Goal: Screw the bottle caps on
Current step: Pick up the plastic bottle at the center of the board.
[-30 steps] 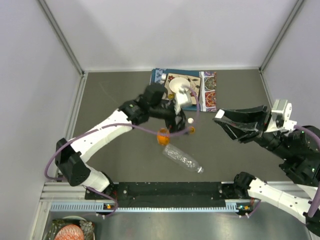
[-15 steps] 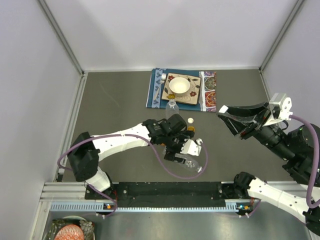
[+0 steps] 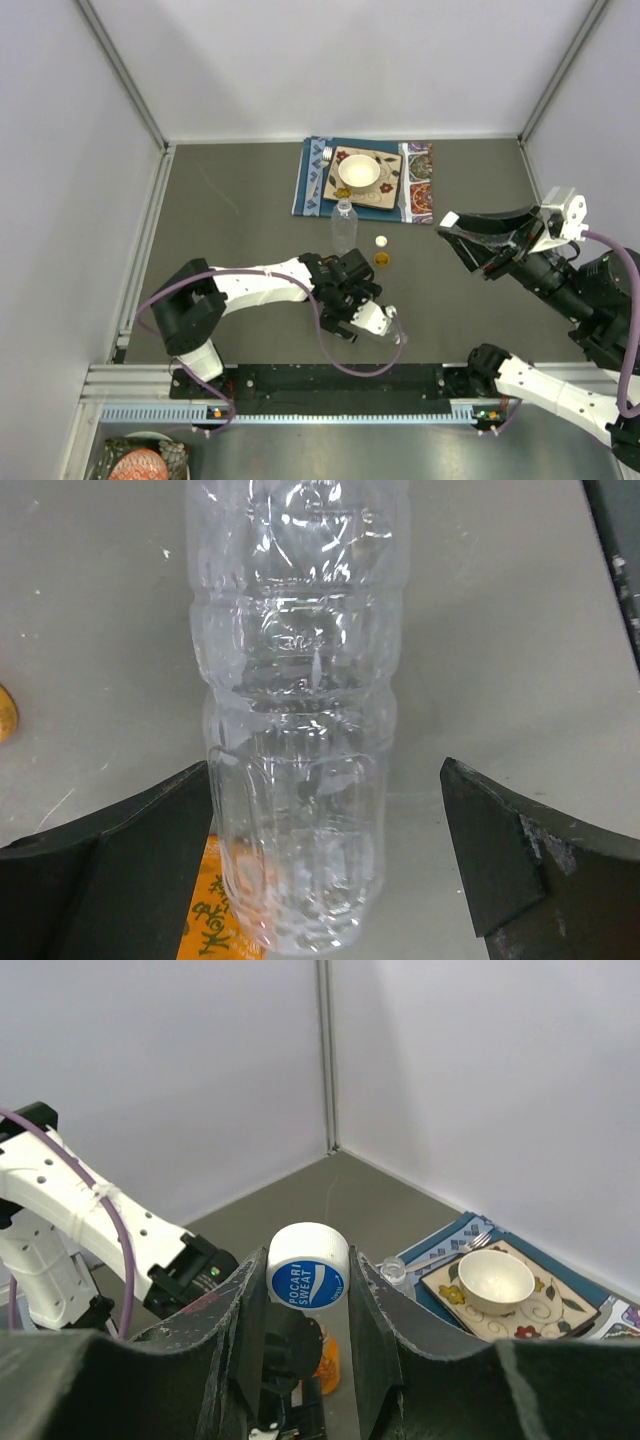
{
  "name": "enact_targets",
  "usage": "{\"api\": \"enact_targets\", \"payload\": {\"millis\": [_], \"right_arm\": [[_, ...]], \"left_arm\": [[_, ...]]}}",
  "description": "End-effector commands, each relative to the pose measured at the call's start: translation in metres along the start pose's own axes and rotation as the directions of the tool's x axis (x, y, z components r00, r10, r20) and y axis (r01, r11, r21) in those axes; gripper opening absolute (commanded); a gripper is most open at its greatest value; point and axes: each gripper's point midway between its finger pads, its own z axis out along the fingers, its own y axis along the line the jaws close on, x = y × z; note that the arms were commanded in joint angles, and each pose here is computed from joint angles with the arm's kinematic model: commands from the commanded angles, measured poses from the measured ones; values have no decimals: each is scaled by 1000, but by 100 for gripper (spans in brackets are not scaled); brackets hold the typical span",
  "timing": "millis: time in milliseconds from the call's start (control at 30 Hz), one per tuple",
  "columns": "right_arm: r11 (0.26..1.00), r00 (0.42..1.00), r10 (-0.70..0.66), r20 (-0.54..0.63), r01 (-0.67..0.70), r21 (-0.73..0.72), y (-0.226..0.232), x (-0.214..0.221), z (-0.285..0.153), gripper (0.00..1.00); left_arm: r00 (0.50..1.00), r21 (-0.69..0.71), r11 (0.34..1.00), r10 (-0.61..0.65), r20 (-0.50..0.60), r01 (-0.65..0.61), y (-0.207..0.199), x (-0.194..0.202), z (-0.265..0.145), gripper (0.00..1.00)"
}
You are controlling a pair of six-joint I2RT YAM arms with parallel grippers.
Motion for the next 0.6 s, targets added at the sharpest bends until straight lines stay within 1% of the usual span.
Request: {"api": "enact_targets", "payload": {"millis": [0,200,333,367,467,533,567], "right_arm": [[1000,998,12,58,-12,-1,1,-24,-7,17],[1000,998,24,52,-24,-1,2,-23,-6,17],[999,999,37,33,-37,-3,3,-18,-4,17],[999,999,38,27,-38,-3,3,-16,-3,17],[999,999,49,10,-49,0,2,-10,-2,17],[998,998,55,-9,-55,-22,7,-3,1,17],[998,998,61,-15,-61,-25,7,0,3,16]], "left_arm": [[999,-63,998,30,-15,-31,17,2,10,98],[1000,-69,998,3,-6,-4,19,4,23,98],[999,-60,997,-39,-15,38,15,8,27,86],[999,-65,997,-48,-16,47,14,9,25,81],[996,-88,992,-92,-6,92,13,7,17,75],[993,-122,986,-115,26,118,14,-2,-2,73],[992,-161,979,-114,54,121,18,-10,-20,72]]}}
